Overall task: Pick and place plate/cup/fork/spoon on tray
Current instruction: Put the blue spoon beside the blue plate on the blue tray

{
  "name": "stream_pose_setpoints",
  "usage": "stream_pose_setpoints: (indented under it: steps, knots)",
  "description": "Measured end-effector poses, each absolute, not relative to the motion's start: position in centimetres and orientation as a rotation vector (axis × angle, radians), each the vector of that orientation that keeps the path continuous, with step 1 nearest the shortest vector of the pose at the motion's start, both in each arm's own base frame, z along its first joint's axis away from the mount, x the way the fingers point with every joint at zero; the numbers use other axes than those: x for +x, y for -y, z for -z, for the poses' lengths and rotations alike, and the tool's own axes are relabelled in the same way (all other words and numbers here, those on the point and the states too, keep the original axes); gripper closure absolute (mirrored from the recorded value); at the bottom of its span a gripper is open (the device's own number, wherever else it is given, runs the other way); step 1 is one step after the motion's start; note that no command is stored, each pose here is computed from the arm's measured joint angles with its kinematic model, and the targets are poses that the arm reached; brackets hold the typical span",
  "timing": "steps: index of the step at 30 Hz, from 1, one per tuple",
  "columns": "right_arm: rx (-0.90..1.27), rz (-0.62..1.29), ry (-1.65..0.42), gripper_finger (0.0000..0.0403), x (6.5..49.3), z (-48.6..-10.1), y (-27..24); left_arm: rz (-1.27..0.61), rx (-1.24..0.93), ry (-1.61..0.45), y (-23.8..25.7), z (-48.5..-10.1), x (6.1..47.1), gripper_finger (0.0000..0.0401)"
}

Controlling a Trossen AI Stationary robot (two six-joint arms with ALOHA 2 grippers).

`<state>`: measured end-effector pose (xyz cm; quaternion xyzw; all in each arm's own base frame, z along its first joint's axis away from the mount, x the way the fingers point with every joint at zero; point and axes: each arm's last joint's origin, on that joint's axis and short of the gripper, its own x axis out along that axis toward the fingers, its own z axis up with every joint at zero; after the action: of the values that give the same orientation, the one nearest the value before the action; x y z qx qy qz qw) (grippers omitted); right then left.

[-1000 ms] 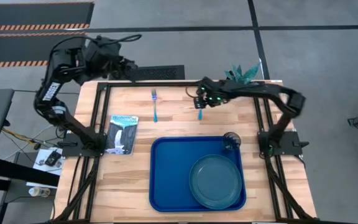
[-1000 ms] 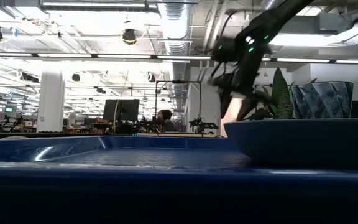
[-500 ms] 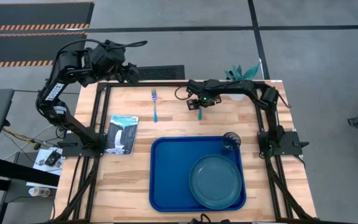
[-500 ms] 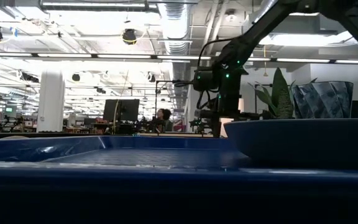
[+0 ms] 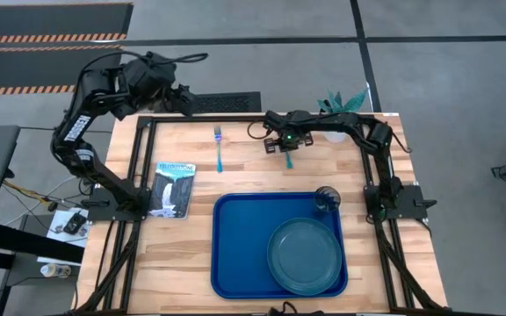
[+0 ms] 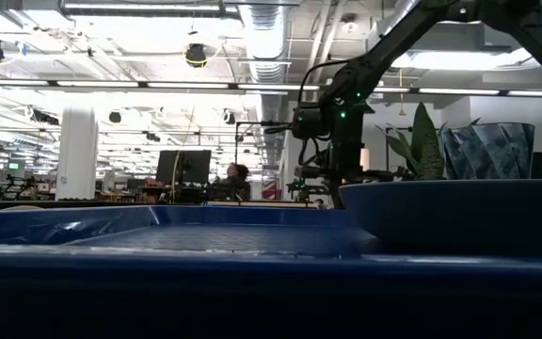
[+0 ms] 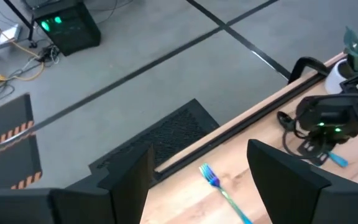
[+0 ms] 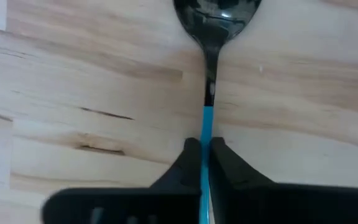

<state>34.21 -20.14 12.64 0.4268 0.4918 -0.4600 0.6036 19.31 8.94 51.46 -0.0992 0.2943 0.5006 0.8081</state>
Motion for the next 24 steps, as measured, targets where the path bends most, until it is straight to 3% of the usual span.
stream_pose_setpoints:
  steps: [8, 12, 17, 24]
  knots:
    - [0.985, 1.048, -1.14, 0.0389, 34.3, -12.9, 19.9, -1.052, -0.209, -0.653, -11.4, -51.3, 18.8, 0.015]
    - [0.973, 1.022, -1.11, 0.0398, 34.4, -14.3, 19.1, -0.979, -0.234, -0.717, -13.5, -49.5, 19.4, 0.015]
    - [0.951, 0.949, -1.08, 0.0396, 34.5, -17.3, 17.5, -0.866, -0.373, -0.755, -16.6, -44.7, 19.8, 0.015]
    - [0.821, 0.832, -1.055, 0.0393, 35.3, -20.6, 13.6, -0.628, -0.727, -0.662, -19.4, -34.5, 20.6, 0.015]
